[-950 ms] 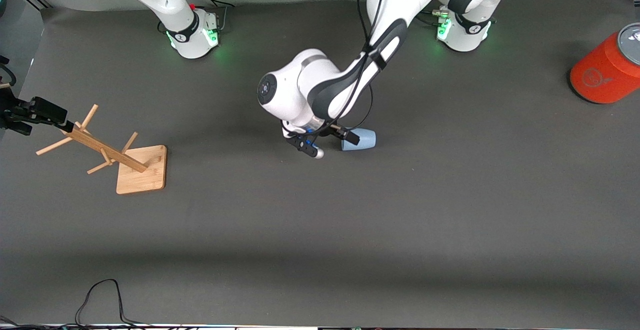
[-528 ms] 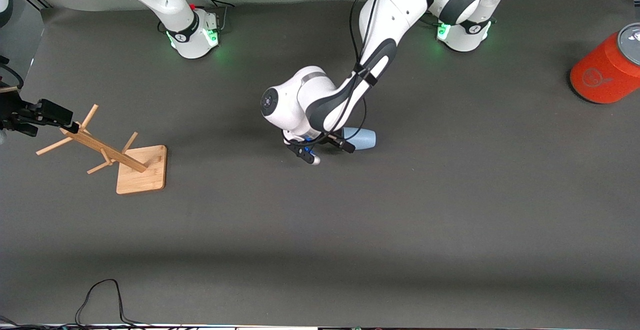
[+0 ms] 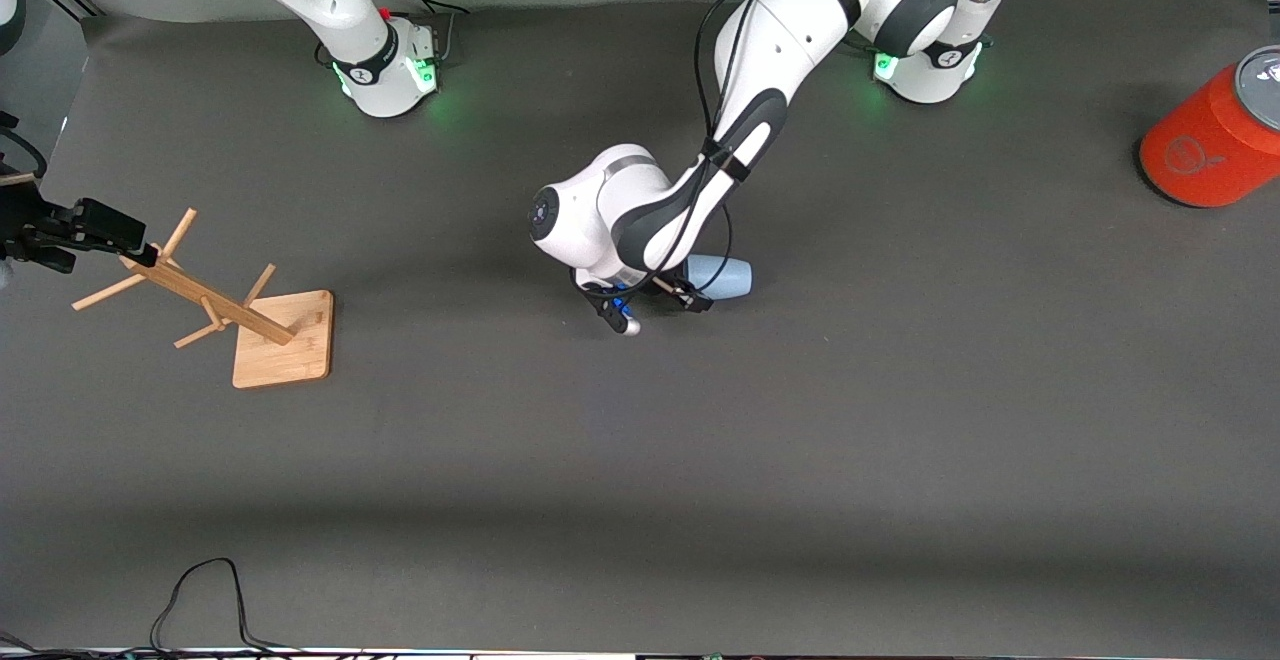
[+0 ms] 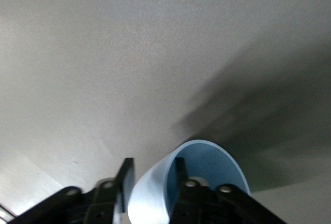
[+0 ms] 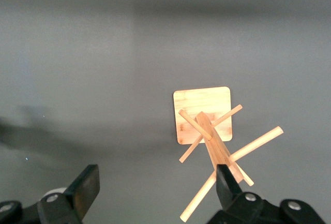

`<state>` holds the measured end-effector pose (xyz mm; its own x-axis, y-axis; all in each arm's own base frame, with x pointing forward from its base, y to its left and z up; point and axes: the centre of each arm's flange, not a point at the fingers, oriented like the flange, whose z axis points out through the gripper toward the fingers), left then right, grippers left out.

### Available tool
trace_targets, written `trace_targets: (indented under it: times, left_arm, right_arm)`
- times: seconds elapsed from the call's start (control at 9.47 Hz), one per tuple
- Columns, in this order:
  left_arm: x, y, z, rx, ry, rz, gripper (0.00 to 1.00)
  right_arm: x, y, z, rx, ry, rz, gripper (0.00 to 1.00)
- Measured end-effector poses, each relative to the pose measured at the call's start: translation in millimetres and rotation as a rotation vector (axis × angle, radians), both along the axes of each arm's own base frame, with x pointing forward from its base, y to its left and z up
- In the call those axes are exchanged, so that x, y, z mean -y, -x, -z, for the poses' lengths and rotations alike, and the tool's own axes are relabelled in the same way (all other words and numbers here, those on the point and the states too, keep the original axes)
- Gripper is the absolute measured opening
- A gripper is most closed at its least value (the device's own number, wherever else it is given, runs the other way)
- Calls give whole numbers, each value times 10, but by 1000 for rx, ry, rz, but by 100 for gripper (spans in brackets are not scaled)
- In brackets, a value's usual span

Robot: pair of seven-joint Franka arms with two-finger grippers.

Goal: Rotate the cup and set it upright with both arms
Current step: 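Lift and rotate the blue cup upright with the left gripper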

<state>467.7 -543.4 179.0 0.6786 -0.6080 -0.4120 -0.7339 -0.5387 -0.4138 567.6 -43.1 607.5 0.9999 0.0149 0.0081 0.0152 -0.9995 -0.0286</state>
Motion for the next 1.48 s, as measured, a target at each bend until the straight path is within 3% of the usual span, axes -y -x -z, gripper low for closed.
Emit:
trace_targets:
  times: [0.11,0.42,0.63,0.95,1.27,1.48]
  left_arm:
    - [-30,-2,13,0,-22,11,16]
    - [-71,-42,-13,-35,-37,60,14]
    - [-189,-207,-164,-26,-58,60,11]
    - [-567,-627,-1319,16,-61,-38,8]
    - [-1620,-1107,-3022,50,156,-265,8]
    - [-2461,-1192,-3769,47,309,-385,8]
  right_arm:
    - [0,1,1,-1,0,0,100]
    - [0,2,2,-2,0,0,100]
    - [-1,3,2,-2,0,0,100]
    - [-2,3,6,-4,0,0,100]
    - [-4,2,14,-5,0,-1,100]
    - [-5,2,18,-6,-1,-1,100]
